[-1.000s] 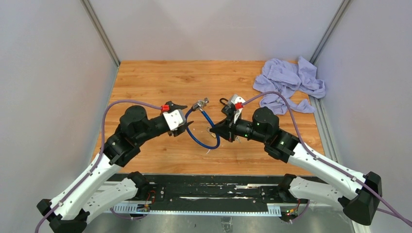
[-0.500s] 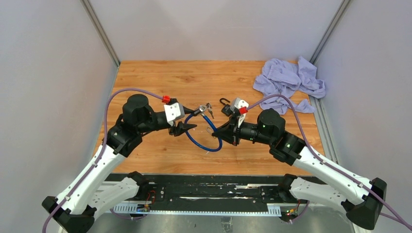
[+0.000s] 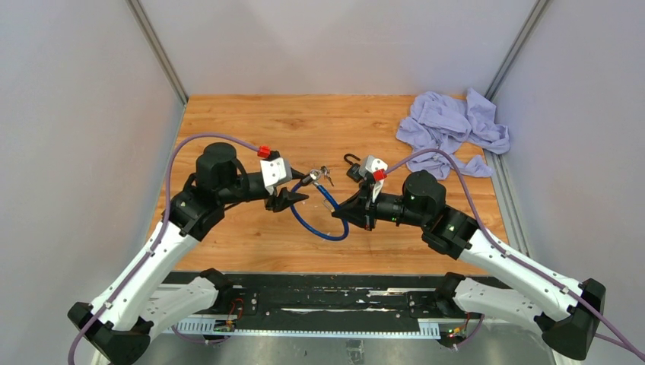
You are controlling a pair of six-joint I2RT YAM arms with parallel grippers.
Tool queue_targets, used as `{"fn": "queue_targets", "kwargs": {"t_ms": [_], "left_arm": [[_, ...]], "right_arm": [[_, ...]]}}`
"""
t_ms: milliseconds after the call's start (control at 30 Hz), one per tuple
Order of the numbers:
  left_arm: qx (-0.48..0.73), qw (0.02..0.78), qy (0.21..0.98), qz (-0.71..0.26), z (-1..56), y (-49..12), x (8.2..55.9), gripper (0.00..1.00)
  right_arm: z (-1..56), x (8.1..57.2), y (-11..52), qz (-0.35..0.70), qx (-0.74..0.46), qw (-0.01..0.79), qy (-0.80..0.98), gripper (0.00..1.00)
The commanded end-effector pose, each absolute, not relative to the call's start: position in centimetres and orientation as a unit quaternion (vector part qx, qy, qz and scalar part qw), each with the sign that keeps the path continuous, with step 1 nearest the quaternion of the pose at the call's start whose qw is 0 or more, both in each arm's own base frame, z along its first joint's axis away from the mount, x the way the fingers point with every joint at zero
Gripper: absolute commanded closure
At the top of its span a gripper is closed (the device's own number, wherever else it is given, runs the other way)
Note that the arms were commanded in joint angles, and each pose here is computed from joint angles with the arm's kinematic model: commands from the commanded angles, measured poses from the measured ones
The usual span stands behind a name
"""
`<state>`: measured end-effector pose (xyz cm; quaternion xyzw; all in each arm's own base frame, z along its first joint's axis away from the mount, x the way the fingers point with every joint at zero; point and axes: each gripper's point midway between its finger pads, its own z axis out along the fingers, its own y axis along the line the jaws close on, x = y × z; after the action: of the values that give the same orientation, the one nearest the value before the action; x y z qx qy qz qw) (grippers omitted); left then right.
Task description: Unlock with the key
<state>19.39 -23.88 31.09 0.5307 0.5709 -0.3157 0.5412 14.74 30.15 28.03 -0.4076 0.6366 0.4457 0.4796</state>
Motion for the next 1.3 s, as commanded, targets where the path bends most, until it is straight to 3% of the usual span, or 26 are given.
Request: {"fn": "queue_targets", "kwargs": {"t_ms": [0,233,467,733,867,900,967,1067,1267], "left_arm": [[0.527,0.561,0.564,-0.298,31.8,-23.2,19.5,0.43],[0.527,0.571,0.558,-0.292,32.1,-22.8,19.2,0.36],[0.548,0.523,0.570,-0.317,29.9,-22.9,17.8,0.41],[0.546,0.521,0.574,-0.318,30.3,-23.2,18.3,0.58],[0.544,0.523,0.578,-0.309,30.0,-23.1,18.7,0.82],[0.545,0.525,0.580,-0.302,30.0,-23.0,19.0,0.90],[0.547,0.533,0.579,-0.284,30.0,-22.7,19.4,0.99],[0.563,0.542,0.570,-0.253,30.3,-22.1,19.8,1.00],[0.569,0.549,0.577,-0.206,30.1,-21.1,20.9,1.00]], "right_arm": [[30.9,14.1,30.5,0.462,-0.418,0.513,0.590,0.99],[30.9,13.9,30.5,0.463,-0.420,0.510,0.591,0.99],[31.2,13.4,30.7,0.471,-0.427,0.508,0.581,0.99],[31.1,13.0,31.0,0.474,-0.435,0.502,0.578,0.99],[30.9,12.9,31.4,0.475,-0.438,0.496,0.580,0.99],[30.7,12.9,31.4,0.475,-0.438,0.492,0.584,0.98],[30.2,13.3,31.5,0.470,-0.429,0.485,0.601,0.85],[29.9,14.0,31.3,0.460,-0.409,0.478,0.626,0.64],[32.3,13.8,30.9,0.456,-0.411,0.474,0.632,0.54]]}}
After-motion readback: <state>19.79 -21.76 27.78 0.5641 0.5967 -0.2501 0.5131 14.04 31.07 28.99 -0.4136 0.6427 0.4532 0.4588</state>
